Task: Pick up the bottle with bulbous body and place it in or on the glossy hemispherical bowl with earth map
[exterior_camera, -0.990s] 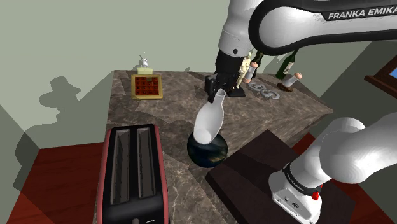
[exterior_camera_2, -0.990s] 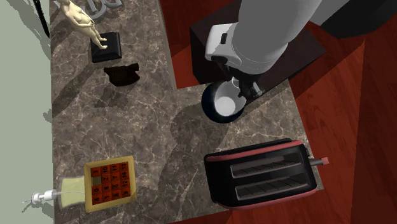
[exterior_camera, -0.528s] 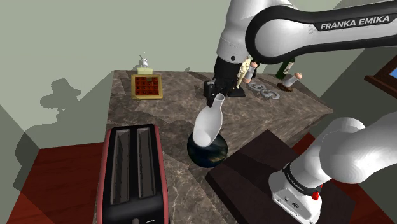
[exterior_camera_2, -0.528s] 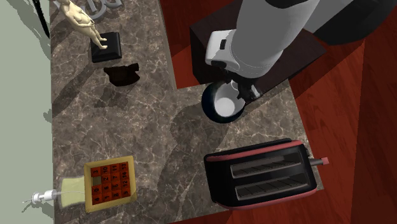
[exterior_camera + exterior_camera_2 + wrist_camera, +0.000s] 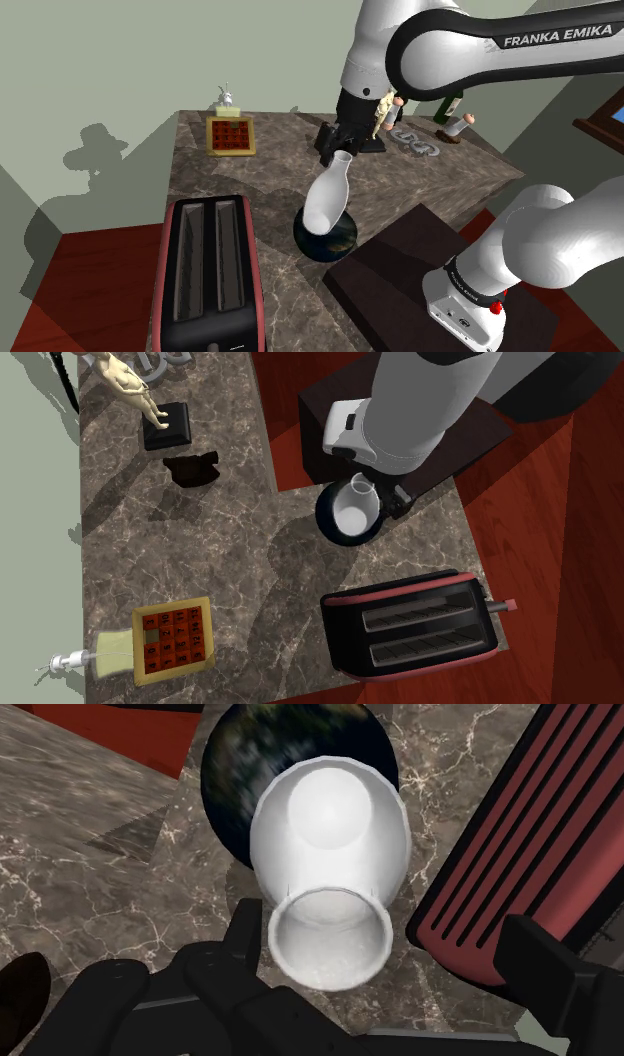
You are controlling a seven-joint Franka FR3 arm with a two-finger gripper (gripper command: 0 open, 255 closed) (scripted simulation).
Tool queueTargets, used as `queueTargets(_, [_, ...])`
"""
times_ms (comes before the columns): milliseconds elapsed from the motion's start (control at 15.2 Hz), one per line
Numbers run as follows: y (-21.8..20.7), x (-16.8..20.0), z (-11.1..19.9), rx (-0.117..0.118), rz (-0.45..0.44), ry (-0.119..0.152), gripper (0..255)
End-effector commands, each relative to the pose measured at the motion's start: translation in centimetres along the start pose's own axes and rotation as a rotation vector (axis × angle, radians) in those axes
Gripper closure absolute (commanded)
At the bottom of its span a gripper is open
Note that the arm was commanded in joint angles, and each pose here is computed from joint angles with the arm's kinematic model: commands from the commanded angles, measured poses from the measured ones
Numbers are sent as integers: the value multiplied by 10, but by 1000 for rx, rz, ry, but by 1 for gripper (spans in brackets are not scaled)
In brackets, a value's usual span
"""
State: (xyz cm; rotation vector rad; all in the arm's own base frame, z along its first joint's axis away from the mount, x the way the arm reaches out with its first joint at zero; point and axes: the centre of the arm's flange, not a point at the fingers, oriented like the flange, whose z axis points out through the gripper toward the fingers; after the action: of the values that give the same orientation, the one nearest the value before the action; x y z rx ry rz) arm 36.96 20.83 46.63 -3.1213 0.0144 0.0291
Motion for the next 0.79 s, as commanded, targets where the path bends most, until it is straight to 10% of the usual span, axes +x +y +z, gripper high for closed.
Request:
queueTargets(0, [0, 0, 0, 0, 0, 0, 0])
queueTargets(264, [0, 0, -50, 0, 0, 0, 0])
queueTargets(726, [0, 0, -50, 0, 0, 0, 0])
